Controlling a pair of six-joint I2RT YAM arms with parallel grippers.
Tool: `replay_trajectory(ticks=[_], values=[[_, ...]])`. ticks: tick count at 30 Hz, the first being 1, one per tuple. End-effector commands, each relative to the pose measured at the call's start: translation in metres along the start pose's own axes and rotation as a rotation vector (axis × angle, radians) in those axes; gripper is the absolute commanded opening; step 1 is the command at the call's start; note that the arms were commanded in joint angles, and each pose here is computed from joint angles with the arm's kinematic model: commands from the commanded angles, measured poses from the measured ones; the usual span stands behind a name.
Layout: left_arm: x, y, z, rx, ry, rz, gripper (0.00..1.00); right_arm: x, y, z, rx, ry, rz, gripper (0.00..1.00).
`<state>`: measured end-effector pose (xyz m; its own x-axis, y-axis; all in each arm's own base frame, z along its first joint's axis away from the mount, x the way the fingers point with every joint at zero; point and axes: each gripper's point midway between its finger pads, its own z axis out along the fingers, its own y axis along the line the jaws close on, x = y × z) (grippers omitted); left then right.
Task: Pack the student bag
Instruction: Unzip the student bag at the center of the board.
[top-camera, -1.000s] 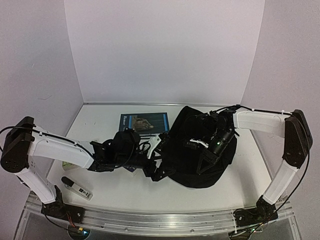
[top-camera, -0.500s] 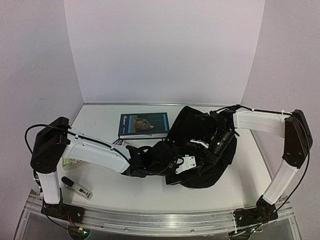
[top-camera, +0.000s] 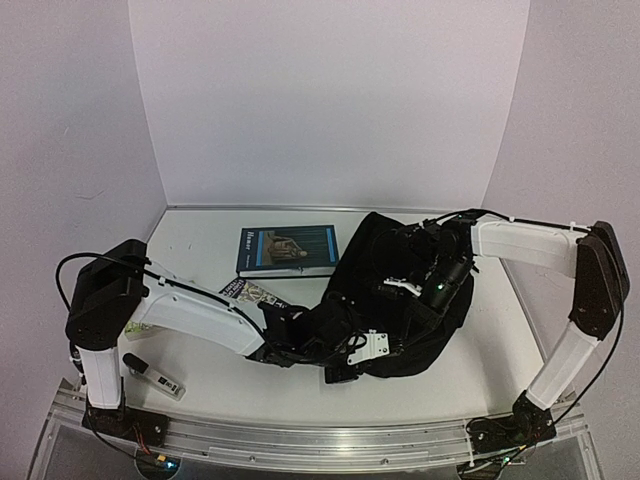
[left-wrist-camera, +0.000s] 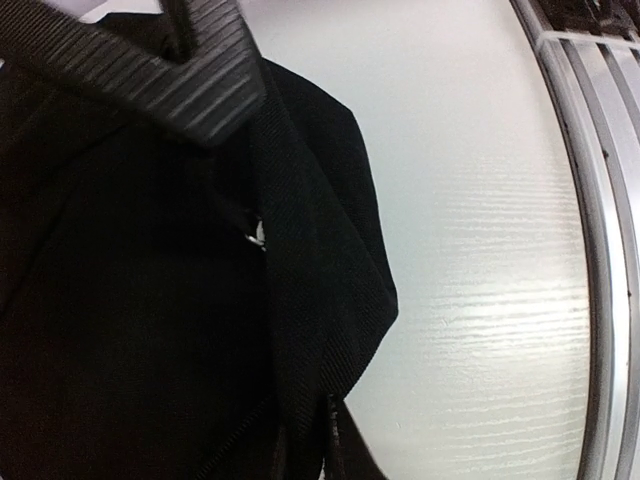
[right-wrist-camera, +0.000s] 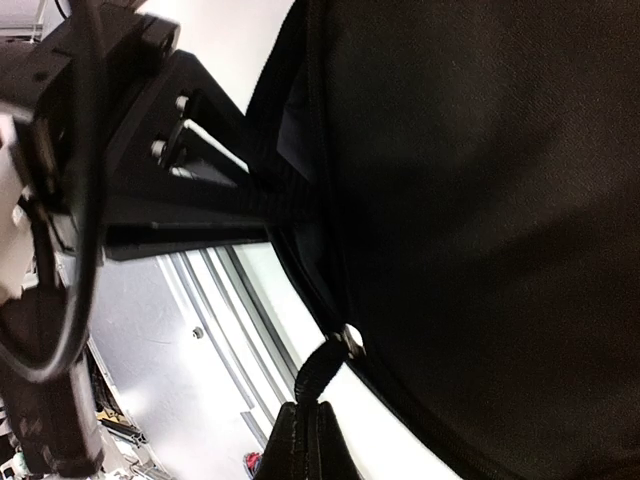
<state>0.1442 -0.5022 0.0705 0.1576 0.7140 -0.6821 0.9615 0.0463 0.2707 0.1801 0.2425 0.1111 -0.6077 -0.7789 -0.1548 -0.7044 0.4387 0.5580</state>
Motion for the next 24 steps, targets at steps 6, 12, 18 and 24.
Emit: replay_trajectory(ticks=[6,12,18,24], values=[[0.016,0.016,-0.029,-0.105,0.037,-0.049,0.0,0.039,-0.033,-0.019,0.11,0.061,0.03,0.0],[0.027,0.017,-0.036,-0.122,0.061,-0.052,0.0,0.061,-0.063,-0.034,0.14,0.075,0.087,0.0],[0.032,0.016,-0.04,-0.127,0.065,-0.066,0.0,0.078,-0.098,-0.044,0.161,0.093,0.139,0.0],[0.039,0.015,-0.044,-0.13,0.079,-0.073,0.0,0.086,-0.138,-0.057,0.185,0.087,0.213,0.0]])
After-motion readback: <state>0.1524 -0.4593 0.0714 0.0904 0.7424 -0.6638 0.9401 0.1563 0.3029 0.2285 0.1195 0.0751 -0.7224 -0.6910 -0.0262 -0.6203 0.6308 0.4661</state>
